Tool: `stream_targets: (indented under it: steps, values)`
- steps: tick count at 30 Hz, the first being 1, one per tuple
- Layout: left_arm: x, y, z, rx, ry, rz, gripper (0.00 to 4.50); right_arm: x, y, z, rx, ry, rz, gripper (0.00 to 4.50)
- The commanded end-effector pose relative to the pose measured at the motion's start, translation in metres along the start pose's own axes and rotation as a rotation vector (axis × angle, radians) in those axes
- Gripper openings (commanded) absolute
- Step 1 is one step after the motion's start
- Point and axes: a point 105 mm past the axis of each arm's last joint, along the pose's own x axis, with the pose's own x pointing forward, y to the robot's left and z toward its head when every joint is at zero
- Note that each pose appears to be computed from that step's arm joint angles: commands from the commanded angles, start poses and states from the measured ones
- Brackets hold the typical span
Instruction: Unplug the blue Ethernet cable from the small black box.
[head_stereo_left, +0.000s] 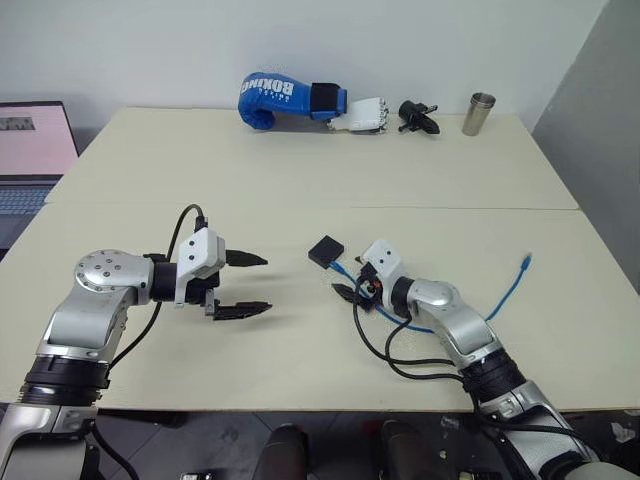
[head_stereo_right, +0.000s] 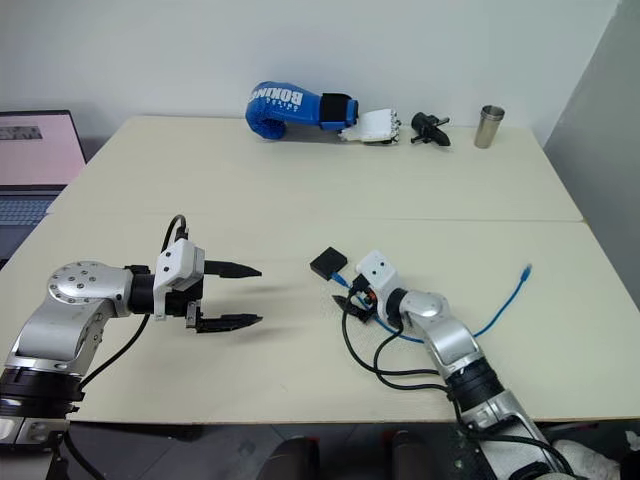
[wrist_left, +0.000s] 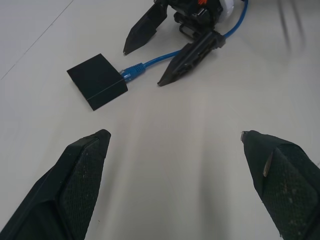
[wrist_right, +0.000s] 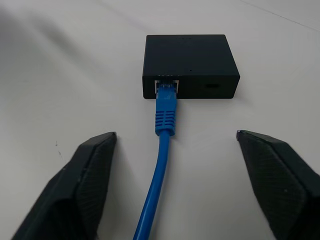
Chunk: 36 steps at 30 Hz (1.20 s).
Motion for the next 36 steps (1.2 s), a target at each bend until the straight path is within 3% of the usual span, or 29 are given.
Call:
stream_targets:
  steps: [1, 14, 20, 28, 31, 36]
  values:
    - [-0.008, 0.008, 0.007, 0.021, -0.005, 0.033, 4.5, -0.001, -0.006, 0.008, -0.013, -0.033, -0.003, 3.02]
    - [-0.011, 0.016, 0.006, -0.007, -0.021, 0.079, 4.5, 0.004, -0.001, 0.021, -0.029, -0.064, 0.002, 0.05]
    - [-0.012, 0.021, -0.001, -0.138, -0.014, 0.081, 4.5, -0.012, -0.005, 0.036, -0.175, -0.11, -0.005, 0.04]
    - [-0.005, 0.029, 0.019, -0.51, -0.212, 0.021, 4.5, -0.05, -0.009, 0.069, -0.907, -0.181, -0.02, 0.03]
    - [0.002, 0.029, 0.029, -0.614, -0.265, -0.018, 4.5, -0.054, 0.0, 0.075, -0.954, -0.222, 0.018, 0.02]
    - [0.013, 0.029, 0.04, -0.687, -0.312, -0.052, 4.5, -0.059, 0.016, 0.093, -0.836, -0.322, 0.075, 0.02]
